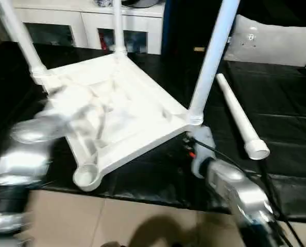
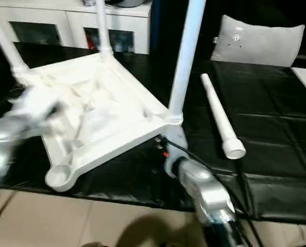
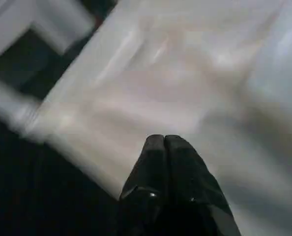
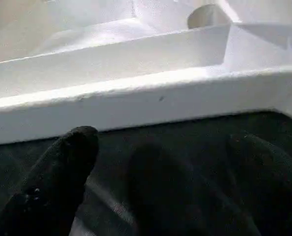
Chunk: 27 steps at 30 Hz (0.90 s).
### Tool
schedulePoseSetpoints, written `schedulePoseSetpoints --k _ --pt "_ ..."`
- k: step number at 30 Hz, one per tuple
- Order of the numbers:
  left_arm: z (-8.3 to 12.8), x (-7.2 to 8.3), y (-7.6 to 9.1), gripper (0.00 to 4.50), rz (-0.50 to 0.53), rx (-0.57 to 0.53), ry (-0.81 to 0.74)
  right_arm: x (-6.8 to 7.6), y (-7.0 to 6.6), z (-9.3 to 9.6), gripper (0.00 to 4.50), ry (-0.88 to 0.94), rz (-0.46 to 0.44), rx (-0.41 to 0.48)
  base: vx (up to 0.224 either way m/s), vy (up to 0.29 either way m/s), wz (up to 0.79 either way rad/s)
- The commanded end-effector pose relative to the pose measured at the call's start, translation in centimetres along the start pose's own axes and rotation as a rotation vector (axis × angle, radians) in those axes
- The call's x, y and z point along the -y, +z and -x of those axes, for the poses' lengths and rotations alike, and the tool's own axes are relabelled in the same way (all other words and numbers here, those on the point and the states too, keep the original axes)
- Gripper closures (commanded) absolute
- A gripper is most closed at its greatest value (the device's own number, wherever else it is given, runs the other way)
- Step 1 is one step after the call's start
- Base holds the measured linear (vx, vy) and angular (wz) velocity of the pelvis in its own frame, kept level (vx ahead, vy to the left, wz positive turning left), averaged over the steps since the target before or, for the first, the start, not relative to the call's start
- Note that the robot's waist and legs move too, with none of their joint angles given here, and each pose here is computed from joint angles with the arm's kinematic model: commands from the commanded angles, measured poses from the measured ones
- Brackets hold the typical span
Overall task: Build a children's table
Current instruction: Rotate table base
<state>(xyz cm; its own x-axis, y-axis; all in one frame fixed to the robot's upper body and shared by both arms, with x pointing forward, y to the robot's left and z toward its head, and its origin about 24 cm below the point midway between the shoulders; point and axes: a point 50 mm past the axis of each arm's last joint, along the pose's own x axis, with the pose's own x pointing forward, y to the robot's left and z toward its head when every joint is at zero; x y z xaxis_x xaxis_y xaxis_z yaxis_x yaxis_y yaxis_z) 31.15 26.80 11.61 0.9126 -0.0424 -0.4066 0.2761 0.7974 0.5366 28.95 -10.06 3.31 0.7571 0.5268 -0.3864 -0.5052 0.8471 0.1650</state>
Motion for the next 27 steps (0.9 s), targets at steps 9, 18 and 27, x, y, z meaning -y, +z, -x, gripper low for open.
schedulePoseSetpoints --k 9,18,27 --pt "0.3 3.5 -1.4 4.44 0.063 -0.053 -0.212 0.0 0.3 -2.7 0.0 -0.005 0.001 -0.052 0.0 0.0 0.0" --pt "1.7 7.2 -2.4 4.44 0.023 -0.146 -0.554 0.4 0.4 -3.8 0.0 -0.021 -0.003 -0.062 0.0 0.0 0.0" --pt "3.3 12.0 0.4 4.44 0.032 0.006 -0.977 1.6 1.9 -4.5 0.0 -0.066 0.012 -0.008 0.0 0.0 0.0"
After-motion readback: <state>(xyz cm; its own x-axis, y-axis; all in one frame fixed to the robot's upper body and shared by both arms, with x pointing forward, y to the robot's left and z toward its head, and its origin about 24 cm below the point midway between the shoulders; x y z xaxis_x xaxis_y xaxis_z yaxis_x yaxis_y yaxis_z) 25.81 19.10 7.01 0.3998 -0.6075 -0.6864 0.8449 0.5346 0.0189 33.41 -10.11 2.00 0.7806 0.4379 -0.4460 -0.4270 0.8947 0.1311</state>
